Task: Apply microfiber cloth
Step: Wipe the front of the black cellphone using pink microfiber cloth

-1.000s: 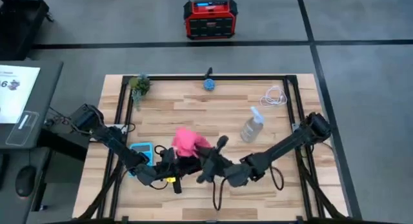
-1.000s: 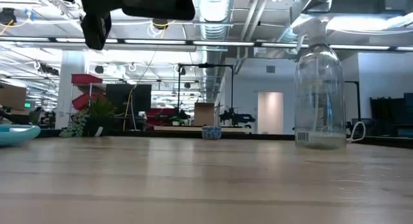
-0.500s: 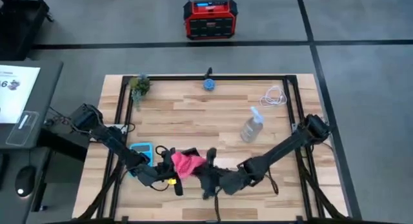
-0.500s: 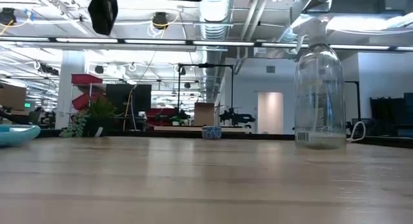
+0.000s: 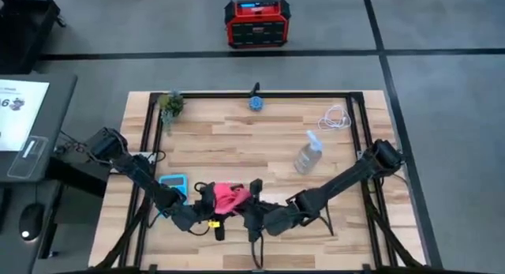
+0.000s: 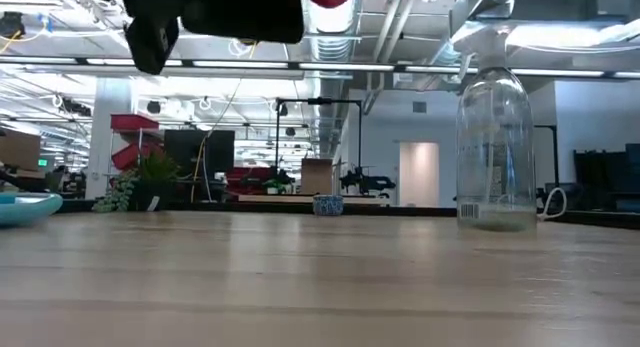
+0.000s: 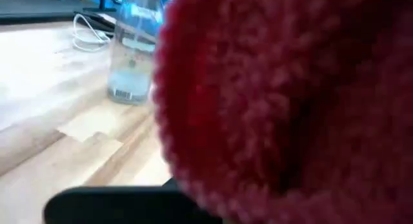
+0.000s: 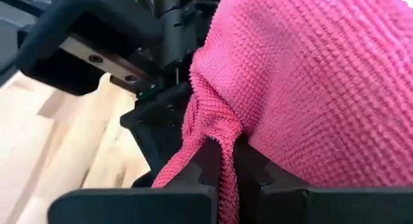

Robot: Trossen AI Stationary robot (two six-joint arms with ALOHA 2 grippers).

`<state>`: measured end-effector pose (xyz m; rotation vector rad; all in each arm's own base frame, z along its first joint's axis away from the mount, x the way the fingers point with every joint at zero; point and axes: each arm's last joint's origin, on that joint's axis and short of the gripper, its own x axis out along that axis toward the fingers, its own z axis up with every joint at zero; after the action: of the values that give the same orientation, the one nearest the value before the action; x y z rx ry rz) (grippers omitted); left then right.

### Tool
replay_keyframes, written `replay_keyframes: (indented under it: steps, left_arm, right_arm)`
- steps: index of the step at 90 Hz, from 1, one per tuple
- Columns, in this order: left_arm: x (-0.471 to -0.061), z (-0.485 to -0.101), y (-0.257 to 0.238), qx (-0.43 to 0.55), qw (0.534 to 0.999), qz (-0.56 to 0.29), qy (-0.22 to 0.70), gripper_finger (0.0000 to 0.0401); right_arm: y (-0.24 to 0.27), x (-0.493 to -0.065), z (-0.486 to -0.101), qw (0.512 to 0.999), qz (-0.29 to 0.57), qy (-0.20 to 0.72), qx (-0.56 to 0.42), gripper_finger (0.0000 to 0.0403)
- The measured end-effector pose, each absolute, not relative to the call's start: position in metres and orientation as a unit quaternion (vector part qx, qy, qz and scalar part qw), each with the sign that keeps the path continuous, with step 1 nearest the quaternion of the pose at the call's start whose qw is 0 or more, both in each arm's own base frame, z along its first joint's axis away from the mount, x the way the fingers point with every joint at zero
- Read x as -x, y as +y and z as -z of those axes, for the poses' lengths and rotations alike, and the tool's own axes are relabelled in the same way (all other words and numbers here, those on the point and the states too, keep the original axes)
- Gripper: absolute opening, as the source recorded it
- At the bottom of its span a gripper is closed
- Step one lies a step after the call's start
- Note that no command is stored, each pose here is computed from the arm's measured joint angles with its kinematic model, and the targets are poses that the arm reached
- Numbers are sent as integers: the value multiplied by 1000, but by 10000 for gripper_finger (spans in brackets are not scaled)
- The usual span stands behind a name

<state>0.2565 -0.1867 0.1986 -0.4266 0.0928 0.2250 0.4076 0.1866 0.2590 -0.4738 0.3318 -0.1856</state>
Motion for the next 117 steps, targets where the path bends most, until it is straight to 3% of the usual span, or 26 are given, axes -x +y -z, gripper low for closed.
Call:
replay_keyframes:
  steps: [17,43,76,95,104,117]
  left_arm:
    - [-257,-199,-186,212,970,-112,47,5]
    - [-257,-195,-187,200,972,-107,62,5]
    - [-256,-200,-188,203,973,-99,51,5]
    - [-256,-197,-189,192,975,-96,61,5]
    - [-256,-197,-189,183,976,-100,65,5]
    - [-260,-207,-192,187,975,-103,56,5]
  right_arm:
    - [176,-416,-267,967,106,125,193,1]
    - [188,-398,-246,943,117,227,213,1]
    - [178,-415,-266,975,107,123,152,1]
    - [189,-399,-251,957,107,207,175,1]
    - [197,-390,-244,944,140,228,194,1]
    - [201,-387,-260,934,204,183,230,1]
